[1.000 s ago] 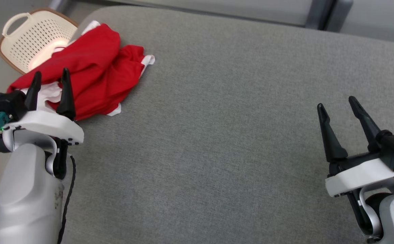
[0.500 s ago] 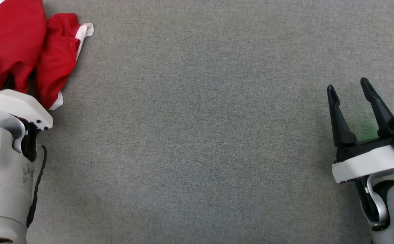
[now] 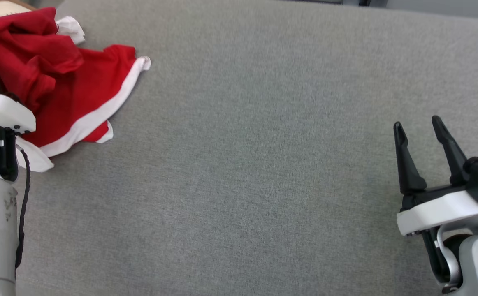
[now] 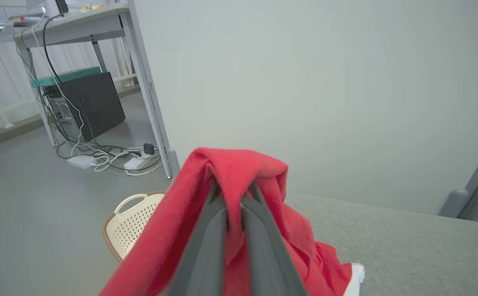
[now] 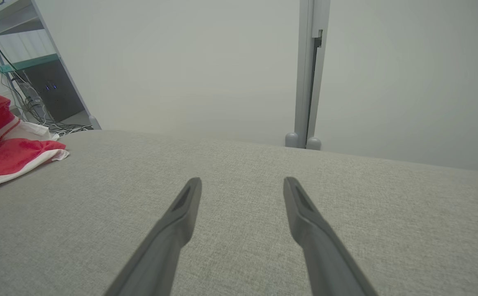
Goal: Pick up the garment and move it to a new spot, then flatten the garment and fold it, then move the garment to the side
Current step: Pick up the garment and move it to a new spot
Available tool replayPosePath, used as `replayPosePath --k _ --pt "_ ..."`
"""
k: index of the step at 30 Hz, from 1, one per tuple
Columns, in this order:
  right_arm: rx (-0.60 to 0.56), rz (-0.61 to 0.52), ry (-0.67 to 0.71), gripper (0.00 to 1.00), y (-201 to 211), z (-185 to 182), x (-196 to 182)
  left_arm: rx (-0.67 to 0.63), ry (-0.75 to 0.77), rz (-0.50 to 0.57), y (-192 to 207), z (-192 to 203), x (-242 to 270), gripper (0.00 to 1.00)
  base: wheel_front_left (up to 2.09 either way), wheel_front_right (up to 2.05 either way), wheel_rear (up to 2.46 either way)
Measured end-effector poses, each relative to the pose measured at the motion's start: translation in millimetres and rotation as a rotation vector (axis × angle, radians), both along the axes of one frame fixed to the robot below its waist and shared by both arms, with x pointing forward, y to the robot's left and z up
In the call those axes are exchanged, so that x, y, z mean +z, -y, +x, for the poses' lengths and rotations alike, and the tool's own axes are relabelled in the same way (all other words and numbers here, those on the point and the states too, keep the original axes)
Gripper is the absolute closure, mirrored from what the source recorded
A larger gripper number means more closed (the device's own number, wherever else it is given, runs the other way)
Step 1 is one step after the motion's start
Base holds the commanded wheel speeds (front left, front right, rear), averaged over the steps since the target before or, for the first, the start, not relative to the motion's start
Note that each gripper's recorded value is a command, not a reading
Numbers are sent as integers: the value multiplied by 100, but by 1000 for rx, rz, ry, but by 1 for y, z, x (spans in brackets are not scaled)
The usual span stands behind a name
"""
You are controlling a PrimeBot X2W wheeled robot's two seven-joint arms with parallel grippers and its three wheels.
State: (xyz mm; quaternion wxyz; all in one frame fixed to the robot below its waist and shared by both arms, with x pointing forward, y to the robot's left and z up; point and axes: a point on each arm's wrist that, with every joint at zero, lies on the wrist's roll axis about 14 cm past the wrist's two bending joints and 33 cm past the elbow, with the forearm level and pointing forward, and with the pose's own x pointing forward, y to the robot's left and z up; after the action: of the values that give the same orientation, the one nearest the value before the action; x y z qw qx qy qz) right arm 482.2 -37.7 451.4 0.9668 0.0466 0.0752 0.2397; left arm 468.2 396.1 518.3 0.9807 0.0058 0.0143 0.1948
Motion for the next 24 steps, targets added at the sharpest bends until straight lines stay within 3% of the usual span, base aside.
replayPosePath --k 5,11,17,24 --pt "-14 19 36 0 1 -19 23 -67 150 72 22 -20 52 100 0 0 0" --pt "-40 37 71 0 8 -40 45 -172 249 88 67 -44 76 100 0 0 0" --pt "-114 40 103 0 34 -57 61 -399 268 -3 167 -56 74 100 0 0 0" --pt "-232 33 116 0 76 -62 67 -748 227 -128 302 -52 63 100 0 0 0"
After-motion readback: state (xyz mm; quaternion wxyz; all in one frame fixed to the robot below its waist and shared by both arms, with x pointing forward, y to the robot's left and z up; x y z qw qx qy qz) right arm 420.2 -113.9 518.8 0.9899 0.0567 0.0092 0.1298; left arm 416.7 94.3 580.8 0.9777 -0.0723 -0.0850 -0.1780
